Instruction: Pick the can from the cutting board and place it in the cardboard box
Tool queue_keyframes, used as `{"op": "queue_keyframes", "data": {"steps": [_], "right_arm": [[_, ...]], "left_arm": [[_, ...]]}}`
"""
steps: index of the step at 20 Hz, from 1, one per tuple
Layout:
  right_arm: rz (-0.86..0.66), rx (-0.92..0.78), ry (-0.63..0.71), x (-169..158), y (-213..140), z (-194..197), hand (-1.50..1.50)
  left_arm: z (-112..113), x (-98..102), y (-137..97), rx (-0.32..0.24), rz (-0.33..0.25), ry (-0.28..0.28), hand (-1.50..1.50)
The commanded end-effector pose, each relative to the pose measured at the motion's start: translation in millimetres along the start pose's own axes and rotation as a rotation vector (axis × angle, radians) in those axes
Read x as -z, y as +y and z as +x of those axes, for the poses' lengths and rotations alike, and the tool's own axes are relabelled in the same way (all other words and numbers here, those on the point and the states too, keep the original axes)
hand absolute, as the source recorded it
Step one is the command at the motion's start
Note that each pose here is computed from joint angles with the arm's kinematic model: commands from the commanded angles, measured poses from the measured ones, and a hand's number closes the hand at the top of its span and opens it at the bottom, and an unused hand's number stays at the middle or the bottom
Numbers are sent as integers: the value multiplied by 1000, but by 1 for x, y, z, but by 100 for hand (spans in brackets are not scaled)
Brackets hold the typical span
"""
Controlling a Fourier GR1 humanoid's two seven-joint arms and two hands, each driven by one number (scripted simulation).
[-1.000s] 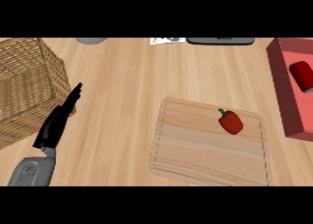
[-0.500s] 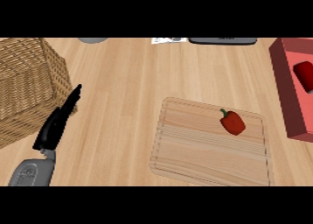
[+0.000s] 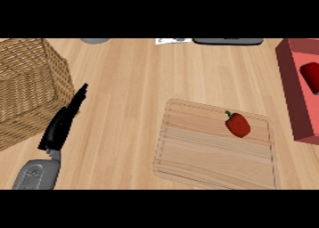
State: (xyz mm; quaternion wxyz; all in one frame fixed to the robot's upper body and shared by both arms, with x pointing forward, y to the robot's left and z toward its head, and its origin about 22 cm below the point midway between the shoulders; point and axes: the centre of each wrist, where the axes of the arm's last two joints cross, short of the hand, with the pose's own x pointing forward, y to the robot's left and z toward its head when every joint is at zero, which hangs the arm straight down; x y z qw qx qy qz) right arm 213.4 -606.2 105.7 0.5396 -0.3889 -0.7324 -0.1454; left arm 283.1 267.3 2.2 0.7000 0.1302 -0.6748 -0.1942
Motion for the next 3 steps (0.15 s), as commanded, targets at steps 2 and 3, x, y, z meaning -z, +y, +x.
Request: {"op": "queue_keyframes", "data": {"steps": [2, 3], "right_arm": [[23, -33, 14, -9, -21, -3, -150], [10, -20, -4, -7, -16, -4, -150]], "left_arm": [[-7, 2, -7, 8, 5, 10, 0], [-6, 2, -5, 9, -15, -1, 0]]}}
